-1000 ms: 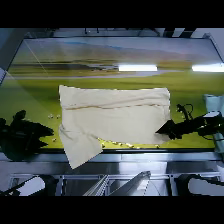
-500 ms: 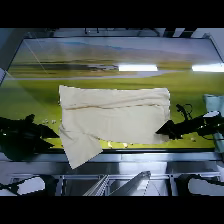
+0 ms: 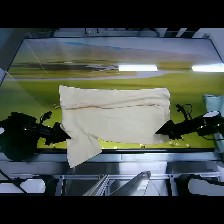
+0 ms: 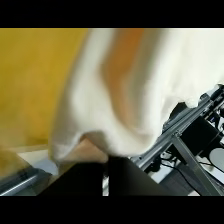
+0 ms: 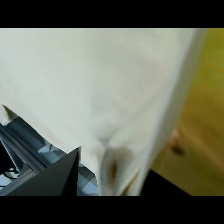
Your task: Fold the shirts.
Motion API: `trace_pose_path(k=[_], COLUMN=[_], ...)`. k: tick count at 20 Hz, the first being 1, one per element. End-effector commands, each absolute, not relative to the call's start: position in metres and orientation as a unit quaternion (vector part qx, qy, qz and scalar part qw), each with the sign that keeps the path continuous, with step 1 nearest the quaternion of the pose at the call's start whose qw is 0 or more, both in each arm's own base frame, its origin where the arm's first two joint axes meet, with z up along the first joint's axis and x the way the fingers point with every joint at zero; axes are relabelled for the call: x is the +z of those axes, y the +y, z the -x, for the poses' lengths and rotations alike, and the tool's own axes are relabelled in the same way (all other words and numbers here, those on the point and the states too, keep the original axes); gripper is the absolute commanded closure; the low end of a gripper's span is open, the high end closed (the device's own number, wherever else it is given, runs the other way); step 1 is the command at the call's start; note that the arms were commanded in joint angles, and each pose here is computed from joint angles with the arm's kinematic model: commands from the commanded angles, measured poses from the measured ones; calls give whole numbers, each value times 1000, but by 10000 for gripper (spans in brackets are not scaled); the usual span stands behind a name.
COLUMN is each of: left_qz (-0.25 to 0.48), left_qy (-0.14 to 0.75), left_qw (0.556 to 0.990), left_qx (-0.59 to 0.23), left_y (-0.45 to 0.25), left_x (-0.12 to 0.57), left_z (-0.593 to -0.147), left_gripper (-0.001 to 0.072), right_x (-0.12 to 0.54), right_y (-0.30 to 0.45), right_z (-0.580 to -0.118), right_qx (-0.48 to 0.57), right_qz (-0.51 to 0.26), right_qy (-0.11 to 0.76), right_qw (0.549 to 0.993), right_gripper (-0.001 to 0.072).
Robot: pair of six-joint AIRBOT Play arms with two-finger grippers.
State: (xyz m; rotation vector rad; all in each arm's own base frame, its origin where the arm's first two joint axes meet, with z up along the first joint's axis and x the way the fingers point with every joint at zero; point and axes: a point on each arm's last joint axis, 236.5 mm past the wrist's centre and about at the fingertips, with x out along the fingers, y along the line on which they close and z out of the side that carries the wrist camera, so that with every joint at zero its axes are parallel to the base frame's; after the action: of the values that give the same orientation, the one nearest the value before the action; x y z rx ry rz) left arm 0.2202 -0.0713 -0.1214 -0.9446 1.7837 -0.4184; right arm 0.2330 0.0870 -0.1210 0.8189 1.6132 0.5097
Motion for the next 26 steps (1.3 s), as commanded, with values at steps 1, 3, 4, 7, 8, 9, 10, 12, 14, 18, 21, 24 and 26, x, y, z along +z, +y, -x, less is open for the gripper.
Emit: trace_pose_path(k=[1,3,4,7,8,9,10,12,14,18,21,24,26], left_qz=[396,404,411,428,431,433,434,432,432,439,452,432,416], left_qy=[736,738,738,735,733,732,733,733,734,729,673,640,614], left_qw=[508,494,487,473,473,472,470,463,461,458,488,558,605], left_qx=[-209,-218,-222,-229,-231,-231,-233,-248,-250,-258,-324,-304,-289], left_y=[-85,-86,-85,-81,-79,-78,-79,-81,-81,-84,-92,-65,-44], left_x=[-113,-106,-103,-94,-92,-92,-91,-86,-85,-79,-37,-3,23], left_z=[-221,-216,-214,-210,-210,-210,-209,-205,-204,-206,-225,-255,-274], left_gripper=[689,689,689,689,690,689,690,690,690,690,689,690,689], right_x=[-127,-123,-123,-126,-125,-124,-123,-117,-110,-98,-88,-70,-41], right_y=[81,84,84,73,69,65,61,54,44,43,49,54,58], right_z=[-231,-227,-224,-215,-214,-215,-215,-217,-222,-224,-228,-246,-279], right_qx=[211,216,217,194,189,180,177,172,161,160,177,199,229], right_qz=[-335,-342,-341,-344,-352,-363,-368,-370,-378,-387,-396,-418,-445], right_qy=[698,704,708,723,723,720,718,710,695,686,676,649,597], right_qw=[597,584,580,566,564,563,564,574,590,595,595,603,627], right_gripper=[354,354,355,503,516,573,648,692,693,693,693,693,693])
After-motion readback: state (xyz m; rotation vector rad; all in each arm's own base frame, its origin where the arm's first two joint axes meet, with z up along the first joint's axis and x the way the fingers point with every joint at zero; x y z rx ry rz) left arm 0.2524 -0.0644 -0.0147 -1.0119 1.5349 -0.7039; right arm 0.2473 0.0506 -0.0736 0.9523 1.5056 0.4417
